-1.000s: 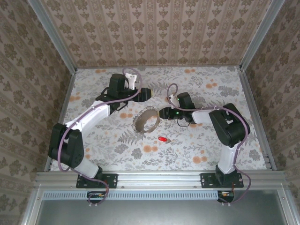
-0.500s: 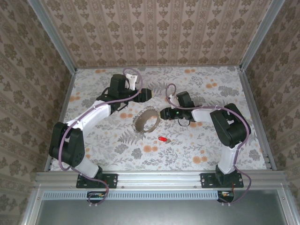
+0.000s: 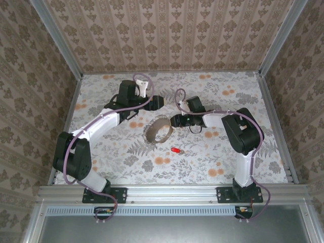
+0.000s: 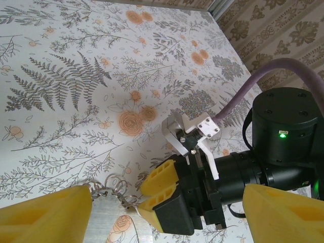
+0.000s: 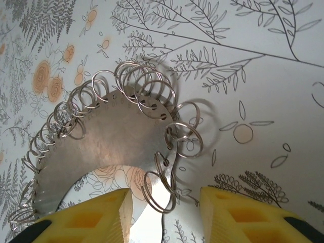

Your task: Put the keys on the keyring

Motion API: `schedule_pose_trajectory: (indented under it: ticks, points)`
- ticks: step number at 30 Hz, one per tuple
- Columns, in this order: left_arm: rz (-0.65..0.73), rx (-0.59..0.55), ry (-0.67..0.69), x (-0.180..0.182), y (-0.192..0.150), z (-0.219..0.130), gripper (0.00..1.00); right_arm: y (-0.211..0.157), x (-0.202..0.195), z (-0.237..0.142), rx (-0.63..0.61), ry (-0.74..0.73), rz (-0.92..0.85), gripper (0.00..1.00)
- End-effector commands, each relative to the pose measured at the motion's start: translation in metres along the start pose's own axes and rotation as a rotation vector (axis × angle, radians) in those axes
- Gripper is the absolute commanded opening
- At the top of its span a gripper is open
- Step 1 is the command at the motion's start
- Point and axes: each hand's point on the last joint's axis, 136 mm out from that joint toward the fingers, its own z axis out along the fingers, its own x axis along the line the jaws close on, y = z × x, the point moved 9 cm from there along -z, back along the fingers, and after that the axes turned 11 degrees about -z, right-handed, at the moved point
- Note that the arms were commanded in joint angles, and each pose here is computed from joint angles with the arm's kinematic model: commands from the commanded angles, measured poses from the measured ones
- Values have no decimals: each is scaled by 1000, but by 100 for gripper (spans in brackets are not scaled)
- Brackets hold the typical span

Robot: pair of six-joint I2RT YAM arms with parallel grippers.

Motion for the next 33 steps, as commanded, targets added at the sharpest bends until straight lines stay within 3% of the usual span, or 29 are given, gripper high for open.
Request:
schedule_pose_trajectory:
  ticks: [1, 19, 33]
  points:
    - [-4, 12, -8, 3, -3, 3, 80, 0, 0, 6, 32, -5, -17, 40]
    - [-34, -10, 3, 14, 0, -3, 80, -13, 5, 10, 62, 1, -21, 26]
    - [-39, -20, 0, 15, 1, -6, 81, -13, -1, 14, 75, -40, -28, 26]
